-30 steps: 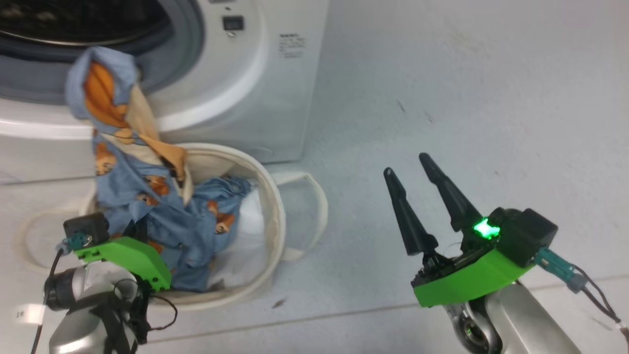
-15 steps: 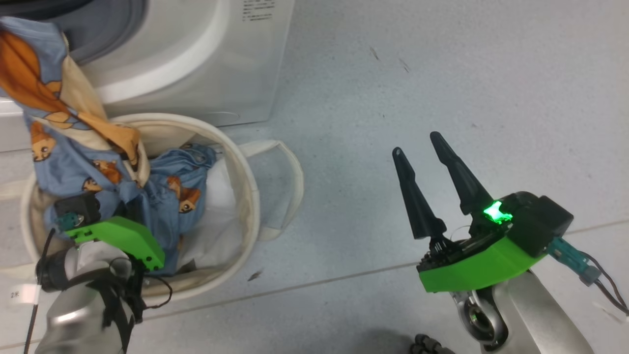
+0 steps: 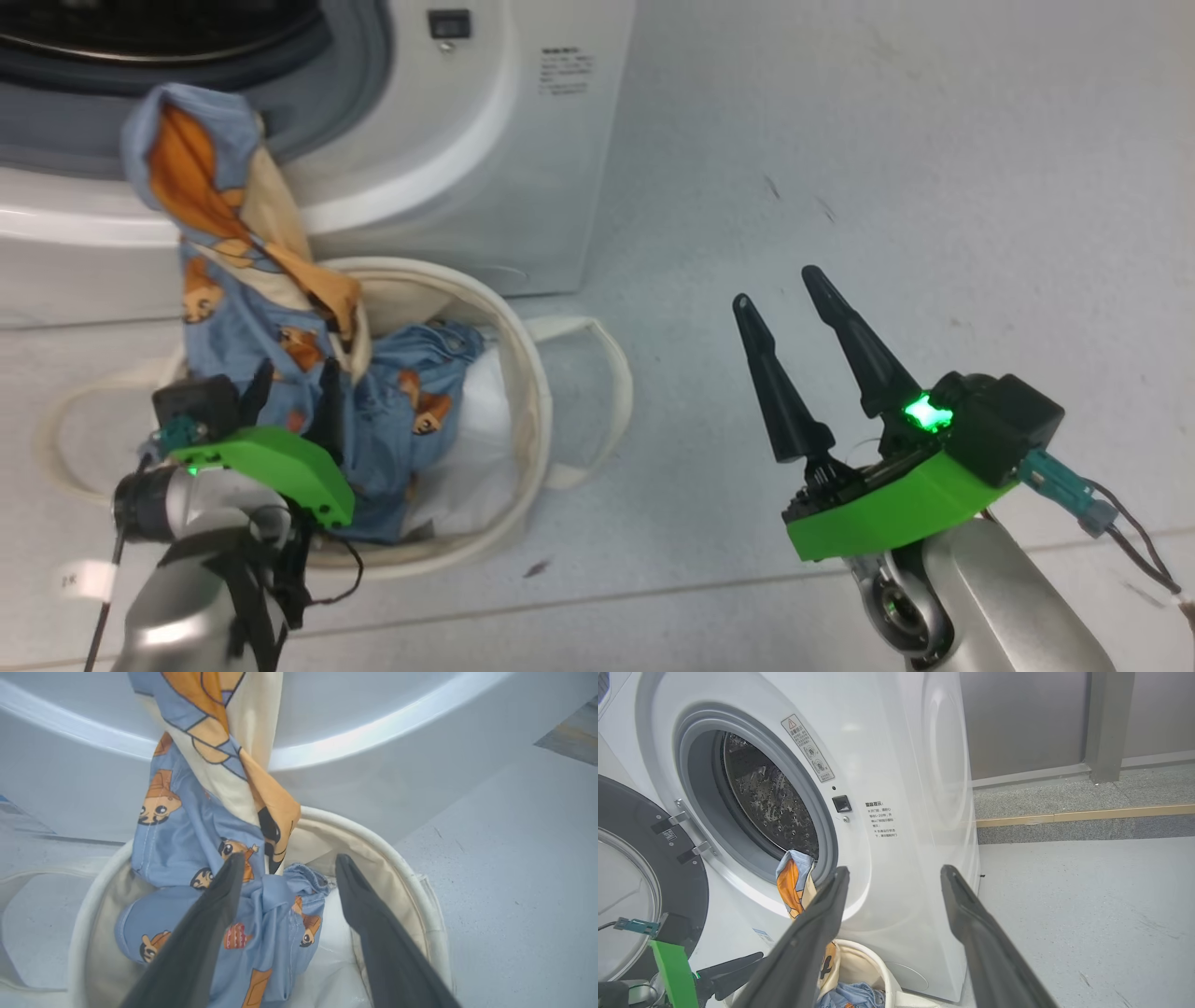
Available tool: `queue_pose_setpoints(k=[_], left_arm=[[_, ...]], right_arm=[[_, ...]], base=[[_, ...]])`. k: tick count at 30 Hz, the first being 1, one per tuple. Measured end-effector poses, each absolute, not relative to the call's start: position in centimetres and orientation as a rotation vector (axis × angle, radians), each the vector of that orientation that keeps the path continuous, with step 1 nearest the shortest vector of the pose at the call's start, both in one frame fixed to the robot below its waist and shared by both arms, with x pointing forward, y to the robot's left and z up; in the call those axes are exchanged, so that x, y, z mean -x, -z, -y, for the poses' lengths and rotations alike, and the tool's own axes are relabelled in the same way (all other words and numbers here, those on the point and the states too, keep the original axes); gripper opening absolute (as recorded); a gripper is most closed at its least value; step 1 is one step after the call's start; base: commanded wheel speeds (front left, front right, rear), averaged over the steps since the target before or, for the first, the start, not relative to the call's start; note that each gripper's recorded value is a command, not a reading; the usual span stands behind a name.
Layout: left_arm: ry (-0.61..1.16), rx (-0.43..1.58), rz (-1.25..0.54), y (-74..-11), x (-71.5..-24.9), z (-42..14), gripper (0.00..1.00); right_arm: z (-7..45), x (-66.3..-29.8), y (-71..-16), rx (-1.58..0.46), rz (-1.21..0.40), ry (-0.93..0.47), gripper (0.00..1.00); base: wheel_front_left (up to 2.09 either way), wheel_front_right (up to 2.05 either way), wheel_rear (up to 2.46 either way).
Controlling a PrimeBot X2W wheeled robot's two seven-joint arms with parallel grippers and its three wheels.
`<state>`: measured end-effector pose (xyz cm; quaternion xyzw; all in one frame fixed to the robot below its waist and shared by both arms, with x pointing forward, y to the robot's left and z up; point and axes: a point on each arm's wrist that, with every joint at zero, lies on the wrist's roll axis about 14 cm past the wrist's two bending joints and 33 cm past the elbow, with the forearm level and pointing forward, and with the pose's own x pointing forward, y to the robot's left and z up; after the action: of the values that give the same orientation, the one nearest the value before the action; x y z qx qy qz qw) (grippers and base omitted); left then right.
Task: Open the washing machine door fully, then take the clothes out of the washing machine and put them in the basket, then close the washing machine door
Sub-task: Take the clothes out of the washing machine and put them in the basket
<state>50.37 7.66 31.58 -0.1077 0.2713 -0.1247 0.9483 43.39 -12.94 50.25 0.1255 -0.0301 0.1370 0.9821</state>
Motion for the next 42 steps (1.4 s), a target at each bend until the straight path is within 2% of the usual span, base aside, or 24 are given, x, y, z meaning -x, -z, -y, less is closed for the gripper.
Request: queue_pose_setpoints(k=[7, 14, 20, 27, 42], left_arm=[[0.314, 0.173, -0.336, -37.9, -49.1, -8.8, 1.0], [0.286, 0.124, -0.18, -43.0, -46.4, -12.3, 1.0], [0.267, 0.152, -0.041, -47.6, -44.7, -13.9, 1.0], [0.243, 0.159, -0.032, -48.1, -43.3, -14.8, 1.0], [0.243, 0.201, -0.082, -46.4, -44.9, -13.6, 1.0]], right_arm=[[11.5, -42.8, -51.7, -0.265, 0.089, -0.324, 1.0], [9.7, -42.1, -53.4, -0.262, 0.127, -0.382, 1.0], [8.4, -40.7, -52.5, -0.261, 0.088, -0.415, 1.0], [7.5, -40.3, -52.0, -0.261, 0.07, -0.439, 1.0], [8.7, -40.2, -50.8, -0.259, 0.037, -0.401, 1.0]], base=[[0.0, 0.0, 0.0], [0.0, 0.0, 0.0], [0.0, 0.0, 0.0], [0.0, 0.0, 0.0], [0.0, 0.0, 0.0]])
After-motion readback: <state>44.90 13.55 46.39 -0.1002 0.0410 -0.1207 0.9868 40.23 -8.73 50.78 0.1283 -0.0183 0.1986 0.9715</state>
